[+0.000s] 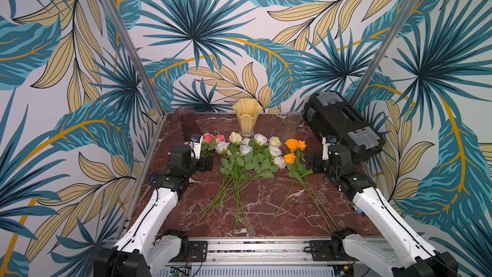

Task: Arrange the flowers in different vases according to their variety
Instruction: Pick up the flower at the center of the board.

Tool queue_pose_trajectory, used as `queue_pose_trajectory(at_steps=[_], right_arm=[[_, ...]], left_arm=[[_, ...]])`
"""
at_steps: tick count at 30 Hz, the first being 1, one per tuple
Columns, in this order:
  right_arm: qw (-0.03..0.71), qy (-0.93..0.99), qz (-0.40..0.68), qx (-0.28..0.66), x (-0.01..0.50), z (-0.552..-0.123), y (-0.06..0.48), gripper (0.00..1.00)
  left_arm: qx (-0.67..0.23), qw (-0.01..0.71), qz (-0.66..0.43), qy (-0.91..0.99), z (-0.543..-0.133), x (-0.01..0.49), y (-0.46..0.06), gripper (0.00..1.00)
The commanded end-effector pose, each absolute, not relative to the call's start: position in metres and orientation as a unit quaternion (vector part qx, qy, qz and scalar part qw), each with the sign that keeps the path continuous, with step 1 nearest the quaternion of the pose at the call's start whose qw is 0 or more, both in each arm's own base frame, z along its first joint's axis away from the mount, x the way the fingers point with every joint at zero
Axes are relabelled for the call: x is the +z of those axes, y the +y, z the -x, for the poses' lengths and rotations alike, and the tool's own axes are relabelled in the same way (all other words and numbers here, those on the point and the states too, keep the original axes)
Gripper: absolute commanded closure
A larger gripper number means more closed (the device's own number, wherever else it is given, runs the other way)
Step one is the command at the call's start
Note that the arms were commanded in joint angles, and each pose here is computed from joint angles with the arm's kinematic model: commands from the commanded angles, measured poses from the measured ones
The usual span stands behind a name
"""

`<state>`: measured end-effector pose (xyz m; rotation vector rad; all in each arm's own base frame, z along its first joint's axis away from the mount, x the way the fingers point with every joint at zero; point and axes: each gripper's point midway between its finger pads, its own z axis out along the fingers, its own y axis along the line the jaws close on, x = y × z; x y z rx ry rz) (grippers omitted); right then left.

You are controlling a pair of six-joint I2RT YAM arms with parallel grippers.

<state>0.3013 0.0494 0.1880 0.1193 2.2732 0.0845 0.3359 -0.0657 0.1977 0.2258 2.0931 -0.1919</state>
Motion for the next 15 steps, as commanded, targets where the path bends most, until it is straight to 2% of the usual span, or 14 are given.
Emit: queue_pose_trajectory(at_steps=[1,8,10,13,15], right_arm=[[0.317,0.947,-0.060,0.018,0.156,-0.250,0.051,0.01],[0.217,0.974,-0.057,-0.009,0.137,-0.220,0.064,0.00],[0.200,0.978,-0.061,-0.015,0.129,-0.217,0.064,0.01],[0.185,0.980,-0.062,-0.024,0.121,-0.217,0.063,0.01],[0.173,0.983,-0.058,-0.026,0.115,-0.220,0.067,0.05]], left_arm=[[-0.114,0.450,-0.104,0.880,-0.315,0.197,-0.077,0.00],[-0.115,0.455,-0.104,0.877,-0.315,0.197,-0.077,0.00],[-0.197,0.438,-0.118,0.869,-0.307,0.200,-0.103,0.00],[-0.224,0.430,-0.133,0.864,-0.304,0.199,-0.113,0.00],[-0.231,0.427,-0.134,0.864,-0.303,0.198,-0.115,0.00]])
